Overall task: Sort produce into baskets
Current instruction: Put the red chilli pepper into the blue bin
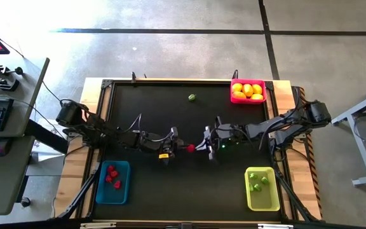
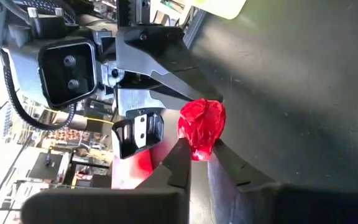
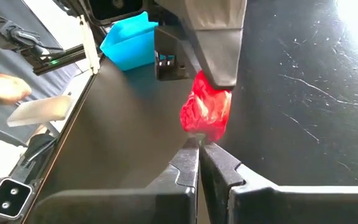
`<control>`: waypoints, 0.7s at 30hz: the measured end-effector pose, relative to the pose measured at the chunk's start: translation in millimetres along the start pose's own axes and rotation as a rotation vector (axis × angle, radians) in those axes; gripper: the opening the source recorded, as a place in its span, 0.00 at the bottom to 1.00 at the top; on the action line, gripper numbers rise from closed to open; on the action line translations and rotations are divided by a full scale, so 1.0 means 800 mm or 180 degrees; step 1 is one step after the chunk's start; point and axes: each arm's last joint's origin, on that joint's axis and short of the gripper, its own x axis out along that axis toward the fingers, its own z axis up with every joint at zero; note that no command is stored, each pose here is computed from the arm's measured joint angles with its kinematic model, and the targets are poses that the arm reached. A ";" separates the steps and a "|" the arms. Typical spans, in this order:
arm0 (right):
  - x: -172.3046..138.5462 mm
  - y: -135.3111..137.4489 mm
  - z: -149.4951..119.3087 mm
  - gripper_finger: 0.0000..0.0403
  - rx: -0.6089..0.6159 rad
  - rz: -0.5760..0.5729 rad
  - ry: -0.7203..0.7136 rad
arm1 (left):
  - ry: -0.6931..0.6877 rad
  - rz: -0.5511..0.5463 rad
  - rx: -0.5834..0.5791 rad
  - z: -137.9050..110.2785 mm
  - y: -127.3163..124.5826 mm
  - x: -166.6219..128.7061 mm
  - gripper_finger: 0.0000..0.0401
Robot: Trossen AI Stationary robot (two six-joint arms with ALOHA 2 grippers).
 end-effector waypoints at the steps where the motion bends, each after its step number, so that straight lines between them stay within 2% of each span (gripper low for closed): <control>1: 0.000 0.000 0.000 0.00 -0.0005 -0.0024 -0.0005 | 0.0006 -0.0001 0.0001 0.000 0.000 0.000 0.03; 6: 0.000 -0.004 -0.003 0.07 -0.0087 -0.0242 0.0026 | 0.0175 -0.0024 -0.0017 0.000 -0.002 -0.003 0.02; 11: 0.000 -0.007 -0.004 0.27 -0.0198 -0.0439 0.0033 | 0.0386 -0.0246 -0.0229 0.005 0.003 -0.025 0.02; 16: -0.001 -0.010 -0.003 0.45 -0.0263 -0.0515 0.0016 | 0.0453 -0.0499 -0.0582 0.018 0.017 -0.068 0.02; 21: -0.002 -0.015 -0.002 0.52 -0.0237 -0.0551 0.0022 | 0.0715 -0.0990 -0.1161 0.038 0.031 -0.129 0.02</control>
